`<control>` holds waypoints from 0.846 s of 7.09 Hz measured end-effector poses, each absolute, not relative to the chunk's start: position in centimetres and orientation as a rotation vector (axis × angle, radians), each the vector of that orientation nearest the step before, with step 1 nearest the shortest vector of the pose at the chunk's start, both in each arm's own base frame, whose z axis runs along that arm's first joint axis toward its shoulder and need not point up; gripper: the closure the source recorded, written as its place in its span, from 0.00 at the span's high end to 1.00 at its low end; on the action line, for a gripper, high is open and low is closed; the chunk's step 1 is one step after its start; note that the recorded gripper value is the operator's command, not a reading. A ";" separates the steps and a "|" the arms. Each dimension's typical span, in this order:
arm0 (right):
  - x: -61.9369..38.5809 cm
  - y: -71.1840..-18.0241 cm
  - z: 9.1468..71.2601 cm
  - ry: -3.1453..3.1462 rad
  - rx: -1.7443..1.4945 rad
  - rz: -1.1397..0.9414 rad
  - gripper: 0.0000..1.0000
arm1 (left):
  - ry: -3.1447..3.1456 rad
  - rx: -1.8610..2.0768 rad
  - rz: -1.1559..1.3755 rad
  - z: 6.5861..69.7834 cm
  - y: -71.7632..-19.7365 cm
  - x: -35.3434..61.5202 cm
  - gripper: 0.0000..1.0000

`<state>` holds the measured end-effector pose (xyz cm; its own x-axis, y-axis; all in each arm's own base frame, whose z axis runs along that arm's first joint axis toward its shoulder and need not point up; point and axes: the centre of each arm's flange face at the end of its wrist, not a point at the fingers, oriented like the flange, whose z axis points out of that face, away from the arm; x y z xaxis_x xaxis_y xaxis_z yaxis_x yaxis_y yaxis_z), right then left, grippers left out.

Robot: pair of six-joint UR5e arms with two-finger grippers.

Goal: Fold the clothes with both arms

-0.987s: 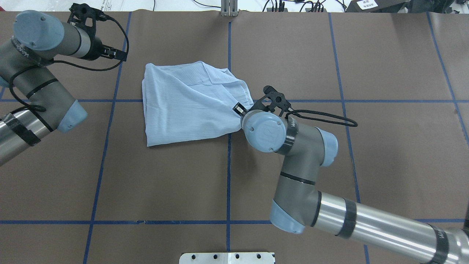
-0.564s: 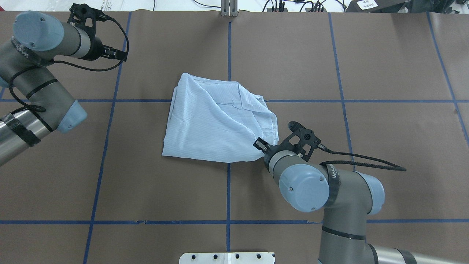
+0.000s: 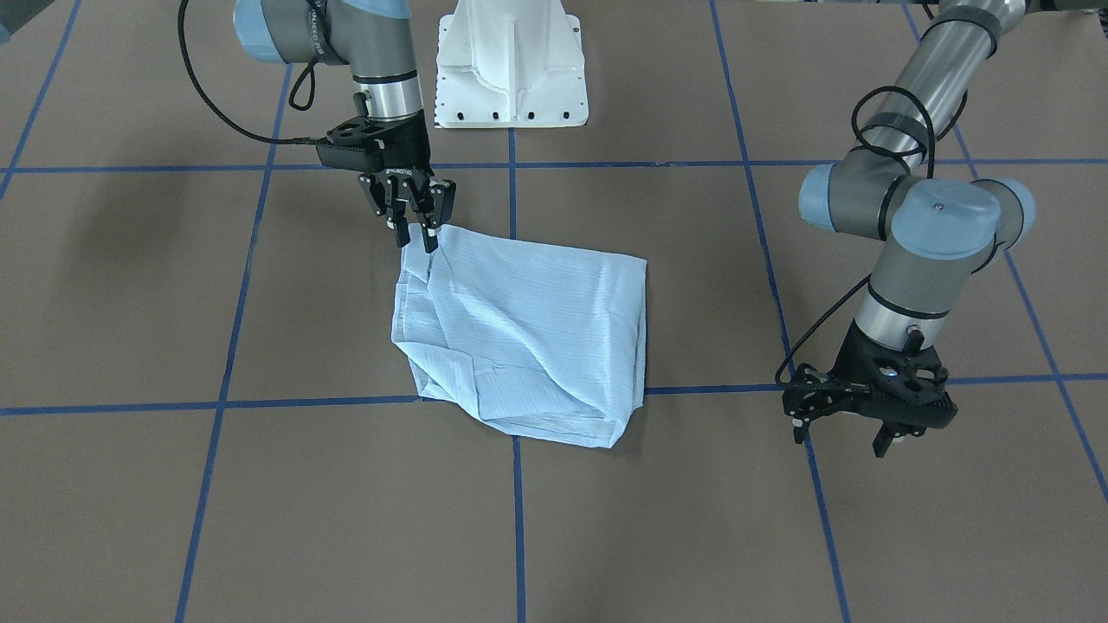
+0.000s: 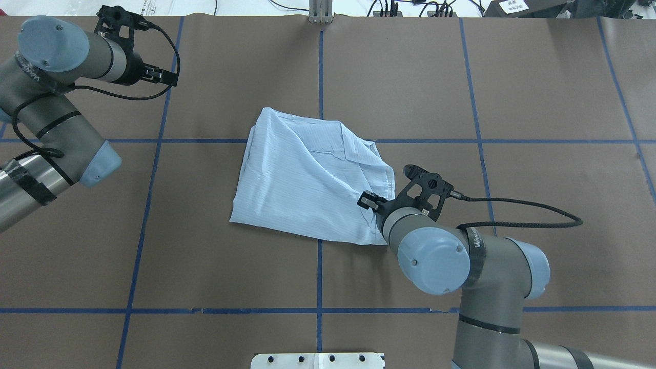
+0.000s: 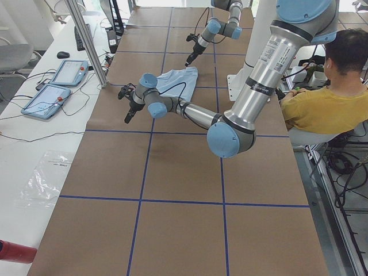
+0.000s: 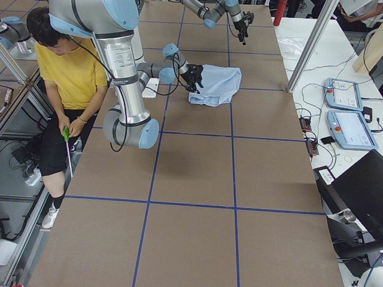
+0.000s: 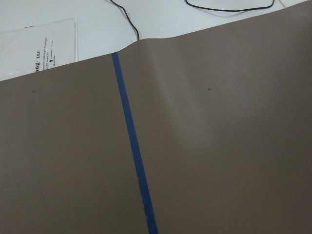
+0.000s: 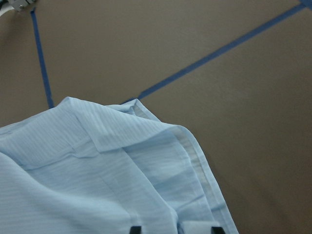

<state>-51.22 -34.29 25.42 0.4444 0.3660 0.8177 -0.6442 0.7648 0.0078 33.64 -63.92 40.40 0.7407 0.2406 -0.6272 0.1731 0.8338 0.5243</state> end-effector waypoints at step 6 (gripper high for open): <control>-58.4 -51.2 21.0 -0.744 0.442 0.338 1.00 | 0.758 0.589 0.020 41.0 -62.6 32.8 1.00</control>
